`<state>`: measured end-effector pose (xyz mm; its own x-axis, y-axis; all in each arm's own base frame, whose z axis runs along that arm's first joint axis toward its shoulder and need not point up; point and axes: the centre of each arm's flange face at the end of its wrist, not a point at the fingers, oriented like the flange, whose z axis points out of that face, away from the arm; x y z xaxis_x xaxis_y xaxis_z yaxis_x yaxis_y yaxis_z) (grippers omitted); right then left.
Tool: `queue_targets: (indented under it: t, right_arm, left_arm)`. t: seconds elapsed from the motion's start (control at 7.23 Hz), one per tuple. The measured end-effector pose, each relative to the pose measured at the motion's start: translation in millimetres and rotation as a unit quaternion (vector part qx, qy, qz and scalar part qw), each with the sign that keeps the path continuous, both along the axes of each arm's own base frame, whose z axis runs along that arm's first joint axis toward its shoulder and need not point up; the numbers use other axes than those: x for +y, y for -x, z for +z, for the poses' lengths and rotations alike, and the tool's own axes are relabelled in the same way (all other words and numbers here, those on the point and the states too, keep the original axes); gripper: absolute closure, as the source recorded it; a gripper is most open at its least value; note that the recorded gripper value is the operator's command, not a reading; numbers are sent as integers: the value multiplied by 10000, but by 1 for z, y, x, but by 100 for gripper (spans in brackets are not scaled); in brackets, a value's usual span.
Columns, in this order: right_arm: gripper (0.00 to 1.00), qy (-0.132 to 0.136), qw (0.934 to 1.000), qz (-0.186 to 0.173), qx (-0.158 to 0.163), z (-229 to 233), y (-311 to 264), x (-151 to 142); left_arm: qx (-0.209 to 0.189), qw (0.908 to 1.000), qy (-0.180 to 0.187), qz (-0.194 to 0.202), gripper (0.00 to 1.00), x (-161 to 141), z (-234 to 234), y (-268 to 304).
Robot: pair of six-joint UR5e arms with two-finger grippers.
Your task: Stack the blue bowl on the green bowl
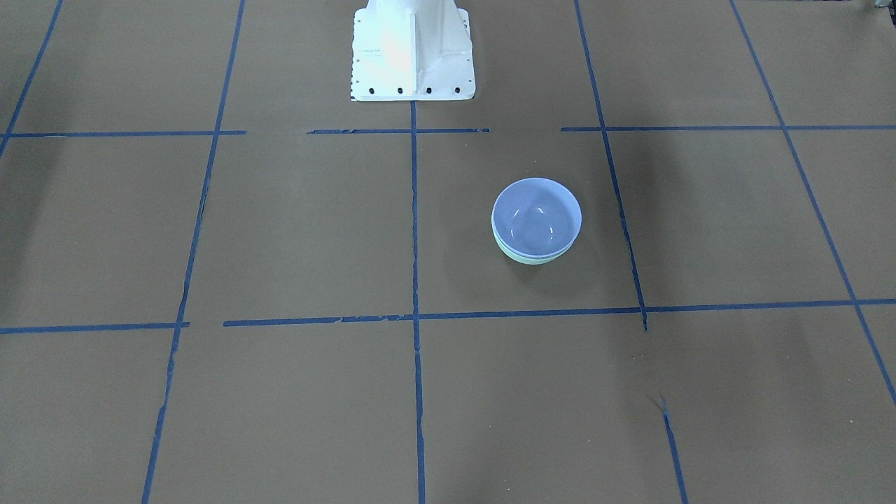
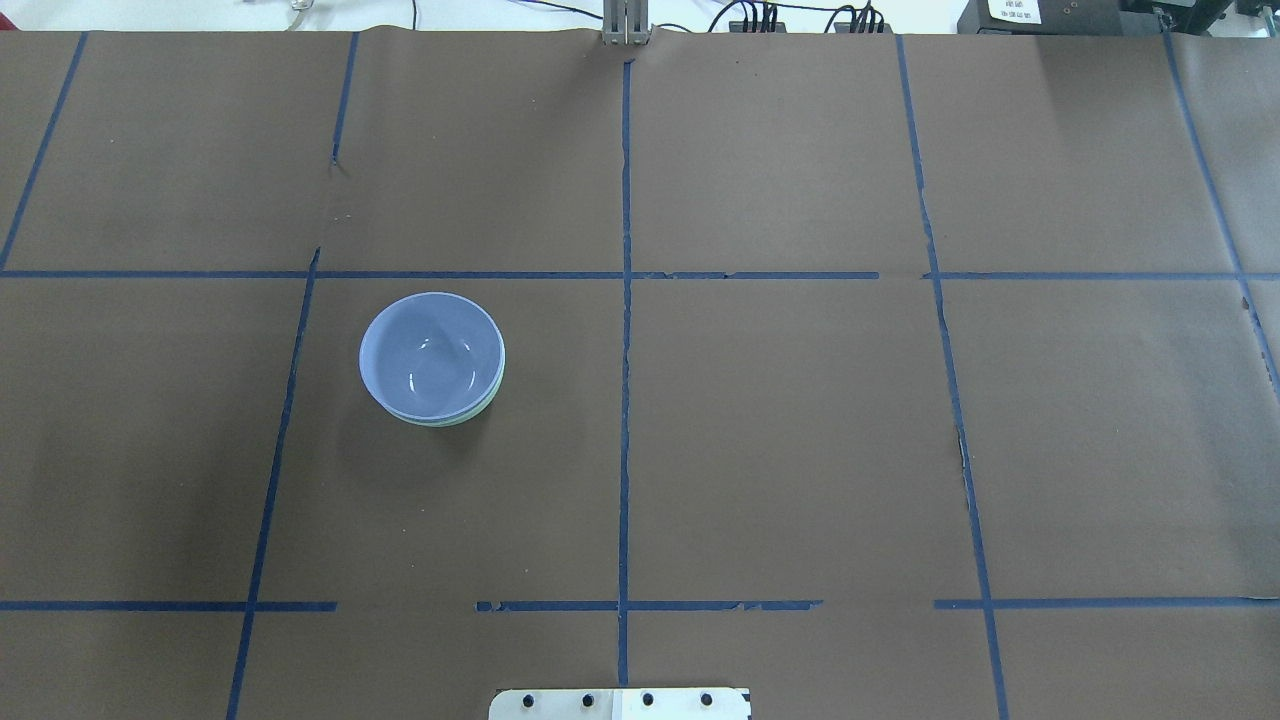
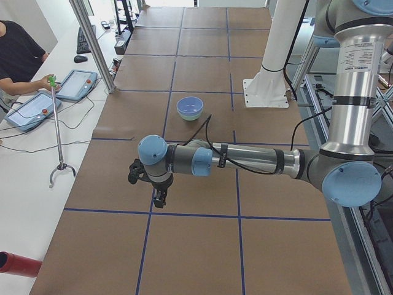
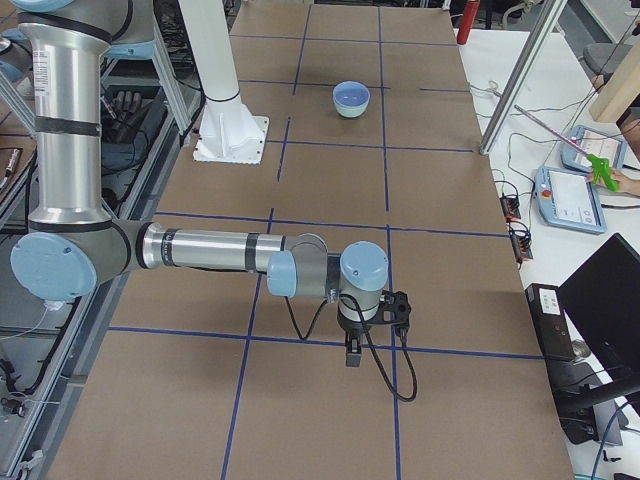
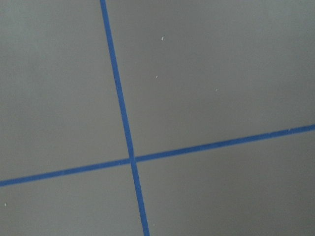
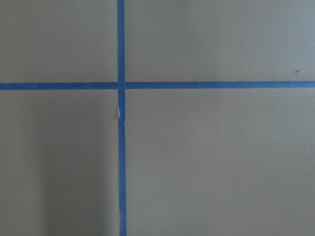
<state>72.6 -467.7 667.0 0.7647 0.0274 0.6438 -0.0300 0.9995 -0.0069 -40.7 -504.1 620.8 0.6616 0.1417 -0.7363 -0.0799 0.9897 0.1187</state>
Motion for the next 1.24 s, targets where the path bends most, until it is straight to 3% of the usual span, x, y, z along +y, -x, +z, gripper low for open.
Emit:
queue_targets:
  t: [0.55,1.24]
  right_arm:
    - [0,-3,10000,0,-4,0,0,0]
    - [0,-4,10000,0,-5,0,0,0]
  left_arm:
    - [-270,9989,165,-343,0,17,19,37]
    - [-302,9983,327,-375,0,31,32,40]
